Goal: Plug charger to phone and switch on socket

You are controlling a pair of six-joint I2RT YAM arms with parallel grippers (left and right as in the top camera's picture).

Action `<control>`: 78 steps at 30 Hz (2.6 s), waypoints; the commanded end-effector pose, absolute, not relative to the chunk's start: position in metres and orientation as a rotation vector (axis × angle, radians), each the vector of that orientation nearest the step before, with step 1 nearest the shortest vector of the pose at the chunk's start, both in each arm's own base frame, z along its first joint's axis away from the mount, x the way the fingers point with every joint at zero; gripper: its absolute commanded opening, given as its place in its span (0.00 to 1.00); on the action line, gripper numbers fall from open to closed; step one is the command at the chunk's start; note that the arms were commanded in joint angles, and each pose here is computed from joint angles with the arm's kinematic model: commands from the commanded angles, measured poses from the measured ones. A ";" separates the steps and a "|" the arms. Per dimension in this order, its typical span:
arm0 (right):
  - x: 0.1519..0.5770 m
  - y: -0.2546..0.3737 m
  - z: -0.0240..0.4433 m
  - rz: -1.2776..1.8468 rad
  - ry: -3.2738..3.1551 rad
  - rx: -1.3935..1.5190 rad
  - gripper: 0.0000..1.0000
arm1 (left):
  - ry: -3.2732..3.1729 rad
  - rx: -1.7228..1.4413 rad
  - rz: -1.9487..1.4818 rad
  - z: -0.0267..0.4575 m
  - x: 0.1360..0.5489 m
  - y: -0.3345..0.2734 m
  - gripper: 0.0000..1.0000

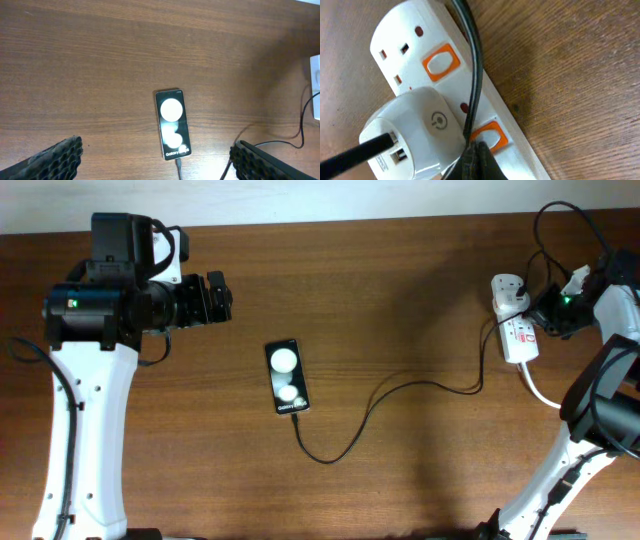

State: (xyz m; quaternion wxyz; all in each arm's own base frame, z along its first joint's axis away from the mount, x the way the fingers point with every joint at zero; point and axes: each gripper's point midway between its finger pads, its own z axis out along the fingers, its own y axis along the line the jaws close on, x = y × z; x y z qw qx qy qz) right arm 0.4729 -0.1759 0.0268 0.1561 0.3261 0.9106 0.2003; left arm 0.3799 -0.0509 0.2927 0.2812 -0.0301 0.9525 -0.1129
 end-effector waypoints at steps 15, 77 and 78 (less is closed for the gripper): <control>0.477 -0.177 0.001 0.687 2.566 1.008 0.04 | 2.537 -0.073 -0.289 0.298 0.379 -0.049 0.99; 0.233 0.048 0.352 0.346 2.527 -0.201 0.99 | 2.537 -0.073 -0.289 0.298 0.379 -0.049 0.99; 0.229 0.050 0.357 0.338 2.492 -0.216 0.99 | 2.537 -0.073 -0.289 0.298 0.379 -0.049 0.99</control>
